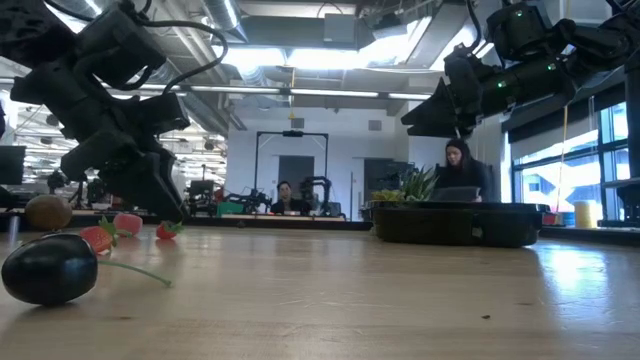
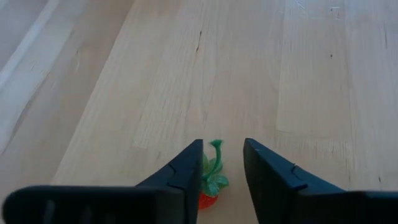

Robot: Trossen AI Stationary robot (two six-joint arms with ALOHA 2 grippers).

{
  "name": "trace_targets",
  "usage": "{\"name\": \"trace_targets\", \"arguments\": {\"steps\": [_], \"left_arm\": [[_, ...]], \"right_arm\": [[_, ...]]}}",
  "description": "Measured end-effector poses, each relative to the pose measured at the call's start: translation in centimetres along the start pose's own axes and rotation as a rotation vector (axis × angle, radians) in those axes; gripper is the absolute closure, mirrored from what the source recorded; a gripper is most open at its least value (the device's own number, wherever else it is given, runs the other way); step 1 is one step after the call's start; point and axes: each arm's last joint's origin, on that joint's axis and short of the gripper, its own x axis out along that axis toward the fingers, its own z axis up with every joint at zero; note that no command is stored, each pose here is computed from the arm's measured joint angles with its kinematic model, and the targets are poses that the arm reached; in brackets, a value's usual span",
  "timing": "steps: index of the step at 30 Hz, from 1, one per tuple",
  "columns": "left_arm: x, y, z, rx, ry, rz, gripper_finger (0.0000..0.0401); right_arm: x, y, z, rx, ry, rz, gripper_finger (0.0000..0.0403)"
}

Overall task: Pick and placing Produce into tupperware
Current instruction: Put the red strawberry into the of the black bin

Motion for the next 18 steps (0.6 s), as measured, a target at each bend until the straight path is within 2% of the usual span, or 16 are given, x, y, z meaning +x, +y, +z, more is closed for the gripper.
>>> {"name": "trace_targets", "arguments": {"steps": [12, 18], "left_arm": [[0.1, 0.2, 0.2, -0.008, -0.017, 0.006, 0.0395], [0.2, 1.3, 2.3, -0.074, -0.204, 0.027, 0.0397]], "right_arm": [[0.0, 0.0, -0.2, -0.004, 0.017, -0.001, 0.0135], [0.0, 0.0, -0.4, -0.006, 0.041, -0.003, 0.0135]]}}
